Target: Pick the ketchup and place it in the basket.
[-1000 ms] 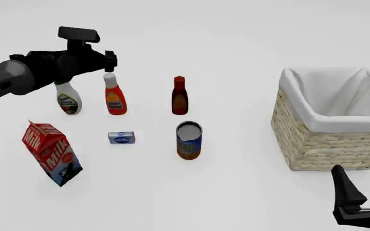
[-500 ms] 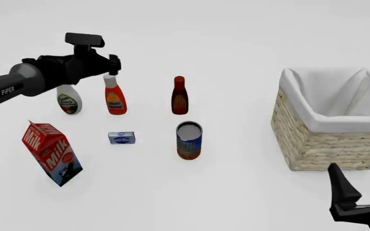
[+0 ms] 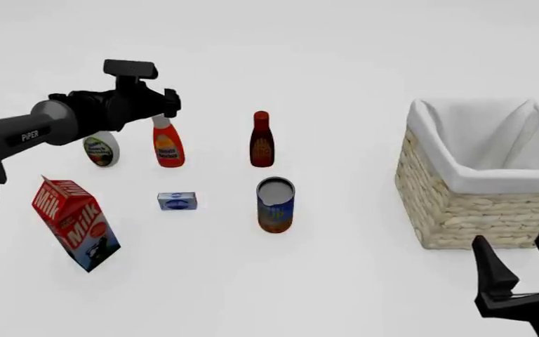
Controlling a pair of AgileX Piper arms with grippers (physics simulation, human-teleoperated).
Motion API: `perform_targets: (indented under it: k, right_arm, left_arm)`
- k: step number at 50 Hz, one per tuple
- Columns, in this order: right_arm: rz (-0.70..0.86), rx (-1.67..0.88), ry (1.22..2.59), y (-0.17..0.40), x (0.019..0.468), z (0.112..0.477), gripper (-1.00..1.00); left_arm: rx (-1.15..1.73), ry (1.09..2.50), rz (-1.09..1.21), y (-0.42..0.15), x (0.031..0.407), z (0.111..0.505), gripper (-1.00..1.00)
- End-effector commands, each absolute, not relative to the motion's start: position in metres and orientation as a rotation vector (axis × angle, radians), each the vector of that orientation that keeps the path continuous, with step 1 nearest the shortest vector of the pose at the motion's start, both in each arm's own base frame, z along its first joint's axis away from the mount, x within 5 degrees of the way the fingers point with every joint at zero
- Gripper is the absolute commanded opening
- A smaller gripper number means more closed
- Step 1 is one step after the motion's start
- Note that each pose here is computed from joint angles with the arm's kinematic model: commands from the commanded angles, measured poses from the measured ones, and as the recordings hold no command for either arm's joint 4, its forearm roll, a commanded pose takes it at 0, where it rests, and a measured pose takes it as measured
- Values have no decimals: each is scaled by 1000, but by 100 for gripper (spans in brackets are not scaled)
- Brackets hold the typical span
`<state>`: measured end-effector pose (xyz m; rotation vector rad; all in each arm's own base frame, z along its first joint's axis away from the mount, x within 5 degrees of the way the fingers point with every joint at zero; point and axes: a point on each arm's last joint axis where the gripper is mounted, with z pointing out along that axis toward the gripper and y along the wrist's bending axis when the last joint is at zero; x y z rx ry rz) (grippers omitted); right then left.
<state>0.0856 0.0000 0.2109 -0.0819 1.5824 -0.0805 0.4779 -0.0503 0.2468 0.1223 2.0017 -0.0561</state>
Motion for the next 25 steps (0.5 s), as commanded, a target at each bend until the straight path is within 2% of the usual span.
perform_targets:
  k: [1, 25]
  right_arm:
    - [-81, -84, 1592, 0, 89, 210, 100]
    - [-84, -87, 1607, 0, 93, 209, 100]
  left_arm:
    - [113, 2010, -48, -45, 483, 238, 100]
    - [96, 2017, -42, -40, 491, 226, 100]
